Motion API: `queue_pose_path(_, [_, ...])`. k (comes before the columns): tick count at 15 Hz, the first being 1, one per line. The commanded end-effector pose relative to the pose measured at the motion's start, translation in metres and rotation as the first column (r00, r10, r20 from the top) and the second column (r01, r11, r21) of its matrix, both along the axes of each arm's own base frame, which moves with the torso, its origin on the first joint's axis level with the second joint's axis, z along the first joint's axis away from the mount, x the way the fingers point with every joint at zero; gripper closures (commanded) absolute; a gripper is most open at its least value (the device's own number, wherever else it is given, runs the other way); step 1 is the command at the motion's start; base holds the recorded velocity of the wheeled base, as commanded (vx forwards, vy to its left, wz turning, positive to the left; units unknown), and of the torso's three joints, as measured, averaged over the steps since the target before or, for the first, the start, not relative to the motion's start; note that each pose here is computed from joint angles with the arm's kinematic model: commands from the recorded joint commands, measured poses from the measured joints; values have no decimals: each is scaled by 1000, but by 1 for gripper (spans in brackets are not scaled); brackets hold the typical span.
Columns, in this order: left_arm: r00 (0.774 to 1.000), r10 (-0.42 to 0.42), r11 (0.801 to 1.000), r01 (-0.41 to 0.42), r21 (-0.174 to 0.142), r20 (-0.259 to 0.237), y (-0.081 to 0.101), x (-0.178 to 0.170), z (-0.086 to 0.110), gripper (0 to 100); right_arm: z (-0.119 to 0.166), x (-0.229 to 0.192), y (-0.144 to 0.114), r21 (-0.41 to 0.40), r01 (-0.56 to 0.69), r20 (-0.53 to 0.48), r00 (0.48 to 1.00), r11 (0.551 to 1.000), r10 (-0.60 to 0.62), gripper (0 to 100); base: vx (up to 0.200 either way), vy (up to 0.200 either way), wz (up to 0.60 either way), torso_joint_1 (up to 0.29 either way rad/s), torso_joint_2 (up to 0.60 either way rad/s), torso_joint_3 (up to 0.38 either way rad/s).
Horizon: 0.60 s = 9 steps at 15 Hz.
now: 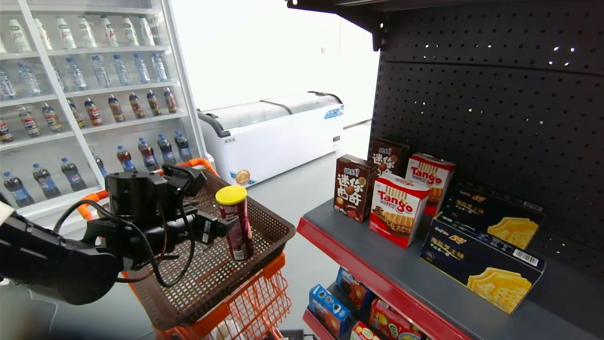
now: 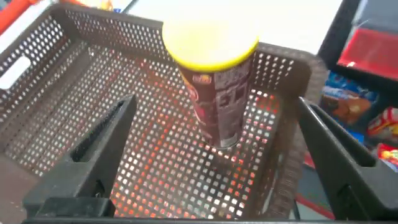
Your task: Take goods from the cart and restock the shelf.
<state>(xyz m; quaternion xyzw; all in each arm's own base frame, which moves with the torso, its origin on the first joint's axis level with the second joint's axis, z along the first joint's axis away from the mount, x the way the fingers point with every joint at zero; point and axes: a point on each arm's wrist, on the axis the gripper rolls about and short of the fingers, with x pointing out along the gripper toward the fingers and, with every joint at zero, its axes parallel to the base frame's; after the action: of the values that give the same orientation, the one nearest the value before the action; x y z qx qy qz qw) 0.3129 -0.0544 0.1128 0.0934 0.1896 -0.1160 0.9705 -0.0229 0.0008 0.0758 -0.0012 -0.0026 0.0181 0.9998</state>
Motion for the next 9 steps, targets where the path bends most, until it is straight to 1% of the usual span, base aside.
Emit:
queue_pose_path(1, [997,13,1000,-12,21,-73,-2,8,-28,0,0,0,0,-1,-1,0,1000,1000,1,0,0,0,0,0,0,0])
queue_pose_path(2, [996,54,998,-50,41,-78,-2,13,-42,0,0,0,0,-1,-1,0,1000,1000,1,0,0,0,0,0,0,0])
queue_pose_path(3, [993,98,994,-94,59,-63,-3,18,-51,0,0,0,0,-1,1,0,1000,1000,-1,0,0,0,0,0,0,0])
queue_pose_path(4, [991,124,991,-121,57,-52,-9,21,-58,0,0,0,0,-1,-1,0,1000,1000,1,0,0,0,0,0,0,0])
queue_pose_path(5, [989,139,990,-138,34,-40,-15,24,-65,0,0,0,0,-1,1,-2,1000,1000,-1,0,0,0,0,0,0,0])
queue_pose_path(6, [990,137,991,-137,3,-32,-22,25,-71,0,0,0,0,-1,-1,0,1000,1000,1,0,0,0,0,0,0,0])
queue_pose_path(7, [990,134,991,-134,-11,-40,-26,26,-76,0,0,0,0,-1,-1,0,1000,1000,1,0,0,0,0,0,0,0])
queue_pose_path(9, [991,123,992,-124,-6,-59,-31,27,-85,0,0,0,0,-1,-1,0,1000,1000,1,0,0,0,0,0,0,0])
